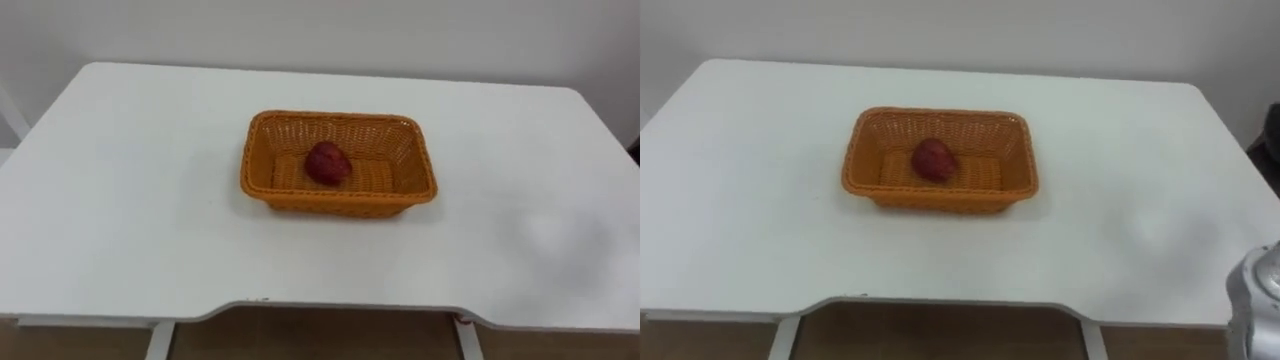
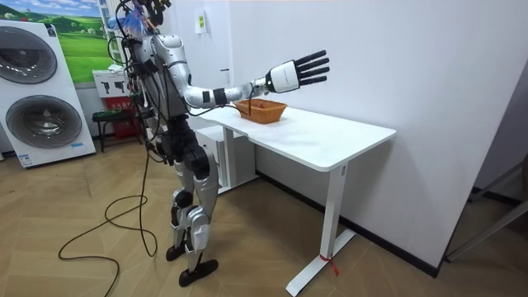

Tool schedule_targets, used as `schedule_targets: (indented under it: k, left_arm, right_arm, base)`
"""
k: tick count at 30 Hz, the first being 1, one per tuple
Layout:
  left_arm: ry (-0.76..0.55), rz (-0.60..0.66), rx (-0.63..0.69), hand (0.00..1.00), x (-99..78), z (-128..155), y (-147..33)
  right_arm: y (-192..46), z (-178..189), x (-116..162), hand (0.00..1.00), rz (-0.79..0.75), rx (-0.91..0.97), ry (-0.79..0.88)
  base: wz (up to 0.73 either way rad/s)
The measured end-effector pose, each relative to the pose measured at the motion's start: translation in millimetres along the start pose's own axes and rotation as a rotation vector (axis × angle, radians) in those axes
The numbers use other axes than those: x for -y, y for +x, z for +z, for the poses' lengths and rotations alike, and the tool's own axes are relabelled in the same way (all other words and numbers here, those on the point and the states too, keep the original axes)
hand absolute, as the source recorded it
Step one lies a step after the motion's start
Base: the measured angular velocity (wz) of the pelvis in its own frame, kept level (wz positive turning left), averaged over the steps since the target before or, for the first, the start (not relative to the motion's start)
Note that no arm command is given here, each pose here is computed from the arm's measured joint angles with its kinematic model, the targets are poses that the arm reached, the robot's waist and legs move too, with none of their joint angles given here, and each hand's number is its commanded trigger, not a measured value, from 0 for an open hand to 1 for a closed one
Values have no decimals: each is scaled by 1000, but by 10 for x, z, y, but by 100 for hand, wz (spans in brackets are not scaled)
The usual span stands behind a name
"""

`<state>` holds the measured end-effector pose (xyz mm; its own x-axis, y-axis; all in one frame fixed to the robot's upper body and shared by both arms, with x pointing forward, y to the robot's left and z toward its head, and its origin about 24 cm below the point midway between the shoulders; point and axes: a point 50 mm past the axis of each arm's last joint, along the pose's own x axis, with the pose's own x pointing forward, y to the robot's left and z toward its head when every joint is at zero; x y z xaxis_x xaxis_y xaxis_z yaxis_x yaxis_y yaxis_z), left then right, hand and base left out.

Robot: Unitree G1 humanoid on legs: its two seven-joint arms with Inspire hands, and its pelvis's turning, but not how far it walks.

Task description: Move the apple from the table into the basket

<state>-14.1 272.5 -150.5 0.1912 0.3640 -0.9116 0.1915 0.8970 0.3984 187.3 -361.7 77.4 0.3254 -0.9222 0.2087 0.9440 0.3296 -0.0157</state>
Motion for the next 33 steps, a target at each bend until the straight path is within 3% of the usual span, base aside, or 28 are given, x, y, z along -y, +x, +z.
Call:
schedule_targets:
  k: [5,12,18,20,22,33]
  left_arm:
    - [-5,20,15,0,-23,42,3]
    - [-4,31,8,0,-35,57,9]
    - [-33,30,-12,0,-10,20,2]
    - [-37,26,-20,0,2,3,-1]
    - [-39,26,-16,0,-3,27,5]
    - [-44,17,-17,0,28,74,21]
  right_arm:
    - [-18,-408,408,0,-204,-162,-111]
    - [-164,-859,685,0,-316,-378,-205]
    - [-734,-1514,1216,0,-364,-746,-430]
    - [-1027,-1698,1357,0,-330,-896,-509]
    - [-1161,-1766,1415,0,-281,-967,-541]
    - [-1529,-1941,1471,0,79,-1143,-680]
  base:
    - [-7]
    - [-8]
    - [1]
    - [0]
    - [0]
    - [0]
